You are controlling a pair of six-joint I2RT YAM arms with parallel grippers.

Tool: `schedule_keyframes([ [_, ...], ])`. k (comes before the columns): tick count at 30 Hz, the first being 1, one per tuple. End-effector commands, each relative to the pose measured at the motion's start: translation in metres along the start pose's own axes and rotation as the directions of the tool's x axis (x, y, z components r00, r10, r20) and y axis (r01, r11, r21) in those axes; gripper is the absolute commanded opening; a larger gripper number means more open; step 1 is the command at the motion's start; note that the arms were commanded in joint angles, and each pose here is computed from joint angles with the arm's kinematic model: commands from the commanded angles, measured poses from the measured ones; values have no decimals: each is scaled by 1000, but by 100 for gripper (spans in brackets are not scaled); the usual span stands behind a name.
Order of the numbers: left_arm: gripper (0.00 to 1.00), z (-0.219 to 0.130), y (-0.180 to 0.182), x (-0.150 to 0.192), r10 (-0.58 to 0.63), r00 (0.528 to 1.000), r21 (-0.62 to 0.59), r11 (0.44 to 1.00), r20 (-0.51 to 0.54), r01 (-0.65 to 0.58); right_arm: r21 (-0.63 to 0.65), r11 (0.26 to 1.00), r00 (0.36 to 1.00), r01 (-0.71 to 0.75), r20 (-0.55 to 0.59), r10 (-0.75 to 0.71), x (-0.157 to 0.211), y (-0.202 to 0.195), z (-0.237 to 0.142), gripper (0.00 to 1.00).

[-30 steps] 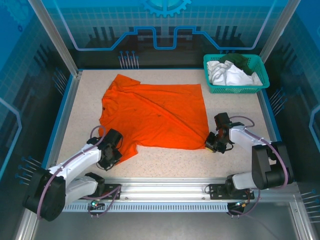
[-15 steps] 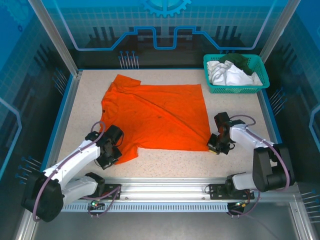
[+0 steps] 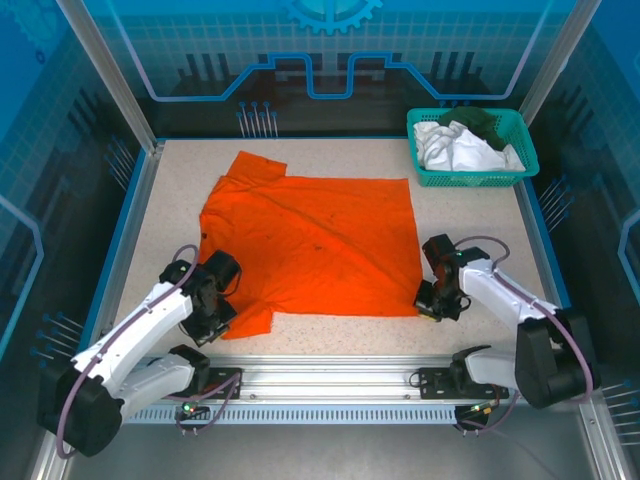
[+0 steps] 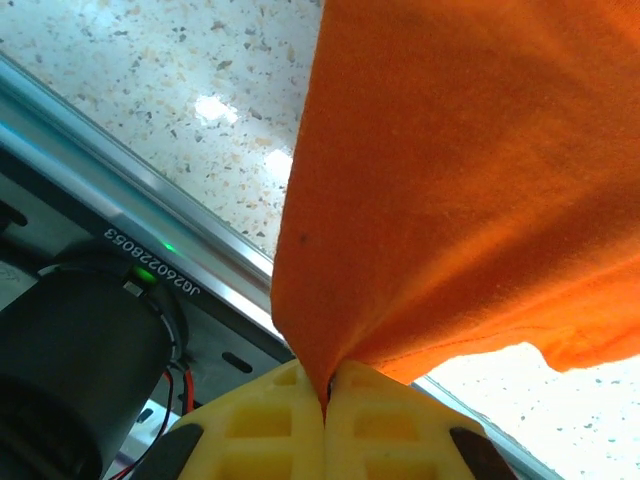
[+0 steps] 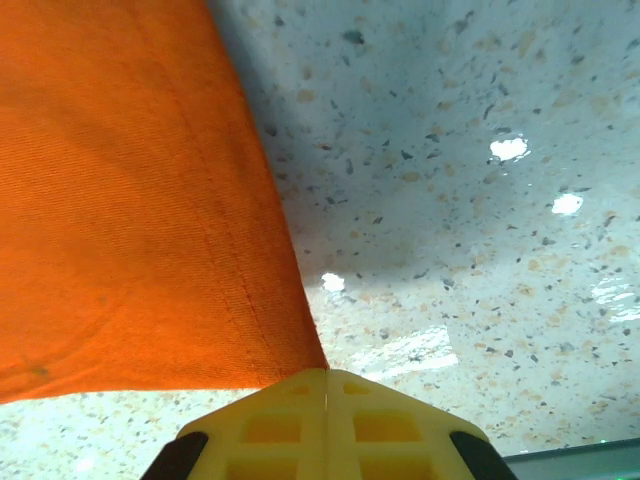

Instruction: Fold and stack the t-shirts

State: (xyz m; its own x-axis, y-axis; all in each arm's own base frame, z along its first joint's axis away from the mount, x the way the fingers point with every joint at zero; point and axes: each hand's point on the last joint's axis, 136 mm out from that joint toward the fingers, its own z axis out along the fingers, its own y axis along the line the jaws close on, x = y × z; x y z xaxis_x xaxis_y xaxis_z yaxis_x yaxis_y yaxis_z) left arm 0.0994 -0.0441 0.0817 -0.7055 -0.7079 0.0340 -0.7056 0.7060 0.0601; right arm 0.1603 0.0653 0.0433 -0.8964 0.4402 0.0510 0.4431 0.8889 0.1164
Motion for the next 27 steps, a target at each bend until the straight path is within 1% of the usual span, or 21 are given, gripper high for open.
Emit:
schedule_keyframes([
  [1, 0, -12, 14, 7, 7, 1000, -38, 999, -20, -8, -10, 1000, 999, -16, 40, 17, 8, -6, -6, 0],
  [3, 0, -11, 17, 10, 12, 999, -47, 999, -31, -14, -6, 1000, 1000, -11, 28, 11, 11, -6, -2, 0],
  [5, 0, -11, 17, 14, 18, 999, -41, 999, -48, -20, 29, 1000, 1000, 2, -21, -1, 16, -10, 5, 0],
  [6, 0, -12, 18, 14, 20, 999, -44, 999, -43, -22, 45, 999, 999, 14, -46, -12, 18, -11, 8, 0],
  [8, 0, -16, 19, 11, 35, 999, -53, 998, -29, -37, 76, 996, 998, 34, -60, -30, 18, -11, 8, 0],
  [11, 0, -19, 15, 5, 52, 999, -60, 997, -8, -53, 89, 995, 997, 38, -67, -32, 15, -8, 8, 0],
  [16, 0, -19, -20, -1, 74, 997, 6, 997, -18, -74, 49, 998, 999, 36, -39, -34, 2, 8, -1, 0],
  [19, 0, -31, -43, -14, 122, 993, 26, 992, 11, -122, 13, 1000, 999, 25, -20, -25, -11, 20, -12, 0],
  [23, 0, -52, -72, -42, 166, 983, 39, 985, 80, -169, -41, 999, 1000, -13, 1, 13, -35, 35, -26, 0],
  [27, 0, -66, -106, -71, 176, 979, 103, 977, 98, -186, -85, 996, 999, -37, 29, 39, -65, 52, -41, 0],
])
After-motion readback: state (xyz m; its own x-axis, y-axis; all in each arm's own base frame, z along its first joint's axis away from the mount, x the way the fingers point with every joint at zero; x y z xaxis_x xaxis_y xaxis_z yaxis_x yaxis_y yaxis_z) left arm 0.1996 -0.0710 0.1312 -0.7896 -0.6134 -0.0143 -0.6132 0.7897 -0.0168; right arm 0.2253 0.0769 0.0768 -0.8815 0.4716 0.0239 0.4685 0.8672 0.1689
